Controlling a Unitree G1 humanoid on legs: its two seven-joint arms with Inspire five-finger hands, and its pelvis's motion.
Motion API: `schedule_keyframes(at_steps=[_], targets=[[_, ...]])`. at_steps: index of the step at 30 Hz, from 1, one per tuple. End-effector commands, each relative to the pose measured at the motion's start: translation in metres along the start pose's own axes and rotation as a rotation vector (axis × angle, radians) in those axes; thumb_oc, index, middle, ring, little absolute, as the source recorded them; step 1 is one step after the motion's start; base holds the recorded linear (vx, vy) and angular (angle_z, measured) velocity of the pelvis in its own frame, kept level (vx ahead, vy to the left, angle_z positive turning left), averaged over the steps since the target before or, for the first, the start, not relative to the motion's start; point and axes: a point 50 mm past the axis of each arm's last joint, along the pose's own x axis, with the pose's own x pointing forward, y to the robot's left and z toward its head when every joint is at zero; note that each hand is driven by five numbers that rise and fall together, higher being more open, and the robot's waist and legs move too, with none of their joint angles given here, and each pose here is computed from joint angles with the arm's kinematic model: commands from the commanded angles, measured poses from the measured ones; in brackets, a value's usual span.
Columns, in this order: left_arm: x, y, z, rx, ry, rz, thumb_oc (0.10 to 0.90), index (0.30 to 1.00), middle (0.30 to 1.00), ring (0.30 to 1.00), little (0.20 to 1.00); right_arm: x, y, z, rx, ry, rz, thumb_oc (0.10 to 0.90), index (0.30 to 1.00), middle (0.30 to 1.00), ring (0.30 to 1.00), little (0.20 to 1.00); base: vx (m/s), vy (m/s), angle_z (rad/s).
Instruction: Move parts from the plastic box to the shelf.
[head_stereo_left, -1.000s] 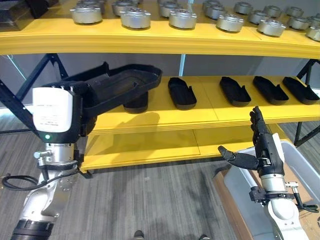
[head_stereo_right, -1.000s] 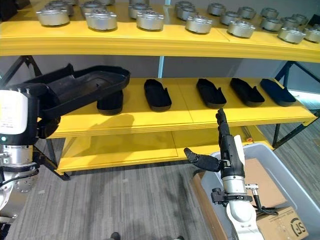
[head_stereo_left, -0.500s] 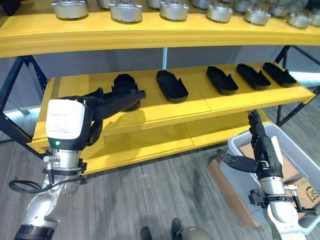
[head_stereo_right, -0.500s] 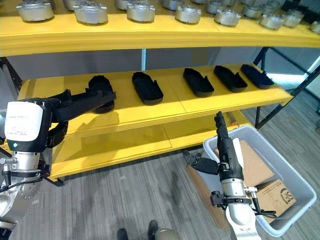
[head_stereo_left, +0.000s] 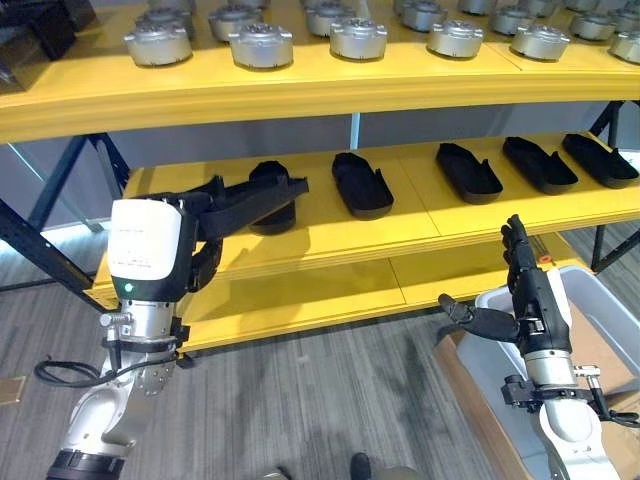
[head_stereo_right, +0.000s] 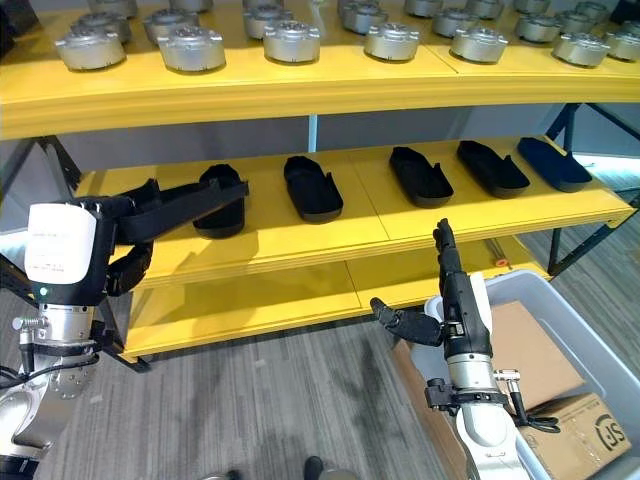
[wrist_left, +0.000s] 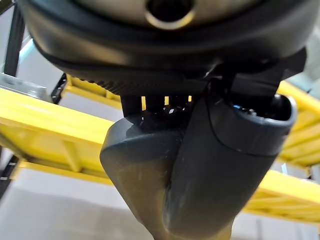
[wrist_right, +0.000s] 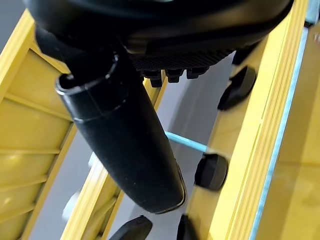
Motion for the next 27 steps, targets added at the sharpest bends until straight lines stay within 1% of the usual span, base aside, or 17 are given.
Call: schedule_keyframes(at_steps=[1, 4, 5, 6, 14, 19, 27], targets=[[0.036, 0.055, 0.002, 0.006, -0.050, 0.393, 0.400, 0.300, 0.300, 0.300, 0.300, 0.016, -0.020, 0.047, -0.021, -0.297, -0.069, 0.900, 1.000, 1.000, 1.000, 1.000, 0.06, 0.177, -0.25], [0.043, 0.062, 0.005, 0.027, -0.078, 0.450, 0.400, 0.300, 0.300, 0.300, 0.300, 0.016, -0.021, 0.049, -0.043, -0.308, -0.073, 0.900, 1.000, 1.000, 1.000, 1.000, 0.07, 0.277, -0.35], [0.044, 0.068, 0.006, 0.065, -0.102, 0.473, 0.400, 0.300, 0.300, 0.300, 0.300, 0.016, -0.019, 0.048, -0.041, -0.304, -0.079, 0.900, 1.000, 1.000, 1.000, 1.000, 0.14, 0.422, -0.22], [0.046, 0.074, 0.012, 0.063, -0.136, 0.494, 0.400, 0.300, 0.300, 0.300, 0.300, 0.014, -0.020, 0.047, -0.043, -0.300, -0.079, 0.900, 1.000, 1.000, 1.000, 1.000, 0.13, 0.340, -0.13], [0.051, 0.086, 0.020, 0.023, -0.183, 0.552, 0.400, 0.300, 0.300, 0.300, 0.300, 0.008, -0.021, 0.040, -0.056, -0.241, -0.079, 0.900, 1.000, 1.000, 1.000, 1.000, 0.12, 0.231, 0.05], [0.054, 0.087, 0.020, 0.028, -0.187, 0.545, 0.400, 0.300, 0.300, 0.300, 0.300, 0.007, -0.022, 0.036, -0.058, -0.216, -0.094, 0.900, 1.000, 1.000, 1.000, 1.000, 0.06, 0.165, 0.01], [0.054, 0.076, -0.002, 0.083, -0.080, 0.485, 0.400, 0.300, 0.300, 0.300, 0.300, 0.004, -0.026, 0.032, -0.072, -0.186, -0.112, 0.900, 1.000, 1.000, 1.000, 1.000, 0.03, 0.063, 0.02]])
